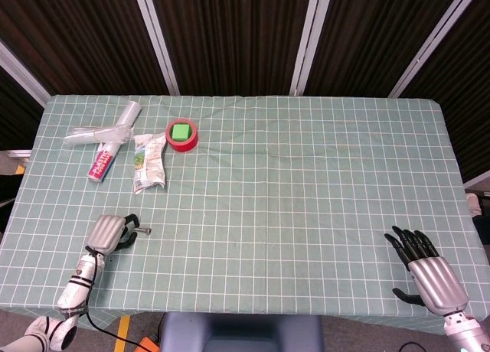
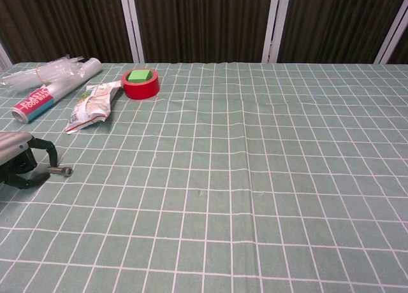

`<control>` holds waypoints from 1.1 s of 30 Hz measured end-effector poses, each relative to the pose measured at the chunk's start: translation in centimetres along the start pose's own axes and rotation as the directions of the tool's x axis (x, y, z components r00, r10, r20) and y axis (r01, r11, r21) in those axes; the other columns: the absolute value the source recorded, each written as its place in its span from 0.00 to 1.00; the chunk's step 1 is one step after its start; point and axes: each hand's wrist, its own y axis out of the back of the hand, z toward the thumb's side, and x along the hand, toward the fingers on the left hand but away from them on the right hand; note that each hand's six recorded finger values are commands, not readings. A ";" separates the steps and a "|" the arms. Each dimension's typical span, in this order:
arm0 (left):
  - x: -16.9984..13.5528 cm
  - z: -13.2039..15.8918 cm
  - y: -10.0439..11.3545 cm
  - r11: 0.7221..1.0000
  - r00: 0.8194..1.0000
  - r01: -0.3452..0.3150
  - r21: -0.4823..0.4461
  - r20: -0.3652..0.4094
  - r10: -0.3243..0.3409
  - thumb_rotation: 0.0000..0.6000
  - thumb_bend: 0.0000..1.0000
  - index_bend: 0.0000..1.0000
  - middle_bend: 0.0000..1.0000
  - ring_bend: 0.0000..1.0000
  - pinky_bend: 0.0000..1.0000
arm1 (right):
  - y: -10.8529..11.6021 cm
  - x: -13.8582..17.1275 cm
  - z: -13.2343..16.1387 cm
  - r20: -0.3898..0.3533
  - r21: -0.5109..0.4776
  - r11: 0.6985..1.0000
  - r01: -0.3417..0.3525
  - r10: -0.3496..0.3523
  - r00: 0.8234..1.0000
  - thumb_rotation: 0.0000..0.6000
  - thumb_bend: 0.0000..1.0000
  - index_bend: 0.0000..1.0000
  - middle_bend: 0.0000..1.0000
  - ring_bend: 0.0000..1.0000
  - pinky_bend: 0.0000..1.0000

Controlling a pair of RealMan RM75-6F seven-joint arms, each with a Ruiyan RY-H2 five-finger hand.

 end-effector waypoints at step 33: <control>-1.3 3.2 2.1 0.998 0.994 -0.059 0.000 0.089 0.058 1.00 0.40 0.53 1.00 1.00 1.00 | 0.0 0.1 0.0 0.001 -0.001 1.000 0.002 -0.002 1.000 1.00 0.24 0.00 0.00 0.00 0.00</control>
